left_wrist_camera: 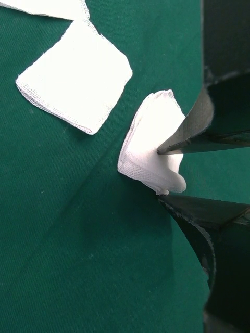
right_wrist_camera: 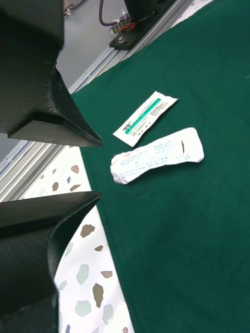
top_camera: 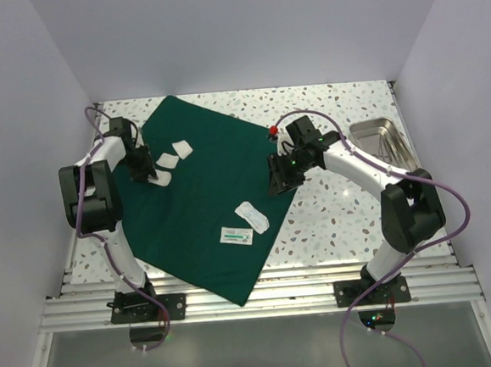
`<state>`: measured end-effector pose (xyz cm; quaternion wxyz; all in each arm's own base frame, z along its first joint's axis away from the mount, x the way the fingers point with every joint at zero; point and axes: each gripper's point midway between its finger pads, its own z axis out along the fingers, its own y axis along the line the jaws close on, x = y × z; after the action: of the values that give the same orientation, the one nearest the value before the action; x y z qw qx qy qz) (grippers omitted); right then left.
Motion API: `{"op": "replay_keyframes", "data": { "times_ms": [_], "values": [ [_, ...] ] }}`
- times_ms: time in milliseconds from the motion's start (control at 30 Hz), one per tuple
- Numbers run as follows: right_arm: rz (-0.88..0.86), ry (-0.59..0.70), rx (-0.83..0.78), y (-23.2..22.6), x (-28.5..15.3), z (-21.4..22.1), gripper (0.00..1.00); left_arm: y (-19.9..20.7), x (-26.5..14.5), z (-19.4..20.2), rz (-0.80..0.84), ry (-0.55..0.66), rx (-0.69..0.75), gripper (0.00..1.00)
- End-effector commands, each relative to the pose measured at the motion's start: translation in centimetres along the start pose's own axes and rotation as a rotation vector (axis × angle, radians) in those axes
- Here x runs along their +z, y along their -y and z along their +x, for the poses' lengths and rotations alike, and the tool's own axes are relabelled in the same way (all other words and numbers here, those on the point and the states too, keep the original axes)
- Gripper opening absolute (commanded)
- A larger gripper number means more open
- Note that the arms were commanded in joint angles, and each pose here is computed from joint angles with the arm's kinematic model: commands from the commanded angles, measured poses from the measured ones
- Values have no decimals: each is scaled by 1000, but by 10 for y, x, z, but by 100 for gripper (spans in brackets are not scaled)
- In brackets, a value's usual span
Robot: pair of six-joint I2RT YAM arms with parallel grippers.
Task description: Prepare the surgical pack
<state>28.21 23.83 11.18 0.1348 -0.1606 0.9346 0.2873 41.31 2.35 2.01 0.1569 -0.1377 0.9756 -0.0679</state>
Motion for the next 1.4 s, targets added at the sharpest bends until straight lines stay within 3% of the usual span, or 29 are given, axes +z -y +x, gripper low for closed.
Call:
{"op": "replay_keyframes", "data": {
  "times_ms": [0, 100, 267, 500, 567, 733, 967, 1233, 1367],
  "values": [
    [-28, 25, -27, -8, -4, -12, 43, -10, 5, 2, -31, 6, -21, 41],
    [-29, 22, -24, -7, -3, -13, 43, -9, 9, 3, -18, -4, -28, 37],
    [-27, 22, -25, -8, -4, -13, 43, -4, 11, 1, 9, -3, -38, 22],
    [-20, 24, -26, -6, -4, -13, 43, 3, -5, -11, 30, 60, -53, 9],
    [-22, 30, -25, -7, -5, -15, 43, 6, -9, -14, 48, 76, -54, 0],
    [-13, 34, -30, -7, -7, -17, 43, 13, -20, -17, 75, 98, -73, 0],
    [-19, 40, -30, -11, -11, -21, 43, 24, -69, -16, 66, 188, -42, 0],
    [-129, 65, -42, -35, -15, -30, 44, 64, -121, 28, 171, 243, 57, 0],
    [-292, 88, -77, -74, -20, -36, 52, 97, -157, 61, 286, 285, 153, 0]
  ]
}}
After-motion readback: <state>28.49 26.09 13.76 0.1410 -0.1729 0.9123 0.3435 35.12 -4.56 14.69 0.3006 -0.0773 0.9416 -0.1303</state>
